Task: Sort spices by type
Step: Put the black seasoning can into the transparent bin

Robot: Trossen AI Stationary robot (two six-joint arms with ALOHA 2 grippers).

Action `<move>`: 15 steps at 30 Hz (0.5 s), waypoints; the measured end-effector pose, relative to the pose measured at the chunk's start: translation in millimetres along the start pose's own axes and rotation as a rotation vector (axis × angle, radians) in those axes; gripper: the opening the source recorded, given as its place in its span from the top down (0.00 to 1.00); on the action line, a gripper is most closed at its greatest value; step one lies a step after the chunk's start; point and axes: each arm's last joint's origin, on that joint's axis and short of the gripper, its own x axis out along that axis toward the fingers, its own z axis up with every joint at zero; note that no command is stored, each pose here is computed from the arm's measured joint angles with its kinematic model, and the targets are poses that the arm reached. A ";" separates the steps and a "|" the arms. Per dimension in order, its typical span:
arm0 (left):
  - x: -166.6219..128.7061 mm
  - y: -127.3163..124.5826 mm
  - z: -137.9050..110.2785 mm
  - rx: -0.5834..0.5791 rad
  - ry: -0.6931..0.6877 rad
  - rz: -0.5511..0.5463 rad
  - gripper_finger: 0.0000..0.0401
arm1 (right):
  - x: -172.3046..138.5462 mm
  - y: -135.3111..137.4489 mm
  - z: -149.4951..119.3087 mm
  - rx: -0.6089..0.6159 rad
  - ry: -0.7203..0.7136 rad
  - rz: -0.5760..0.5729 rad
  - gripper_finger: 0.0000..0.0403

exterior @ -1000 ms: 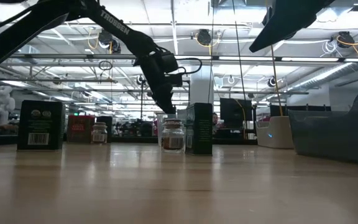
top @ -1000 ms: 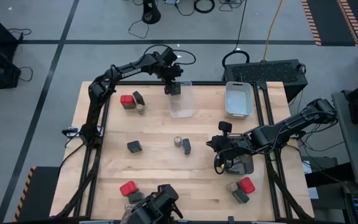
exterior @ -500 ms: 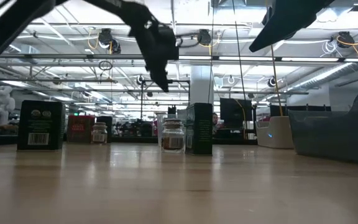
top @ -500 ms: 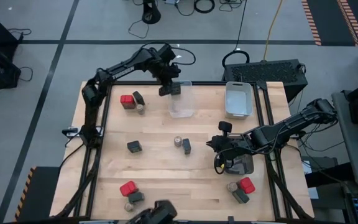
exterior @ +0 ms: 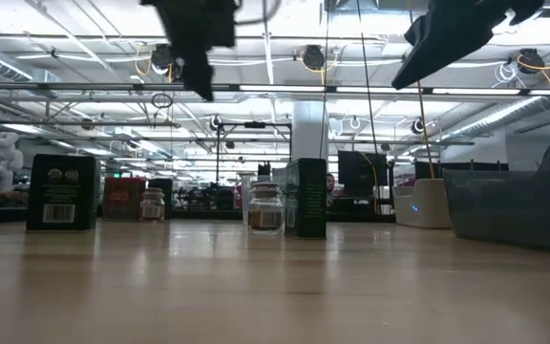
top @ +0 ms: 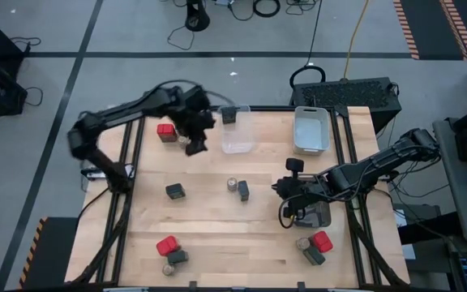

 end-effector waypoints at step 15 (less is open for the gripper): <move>-42.8 -89.0 -87.2 -0.190 -0.262 0.170 0.39 | 2.2 1.6 -1.7 -0.021 -0.004 0.029 1.00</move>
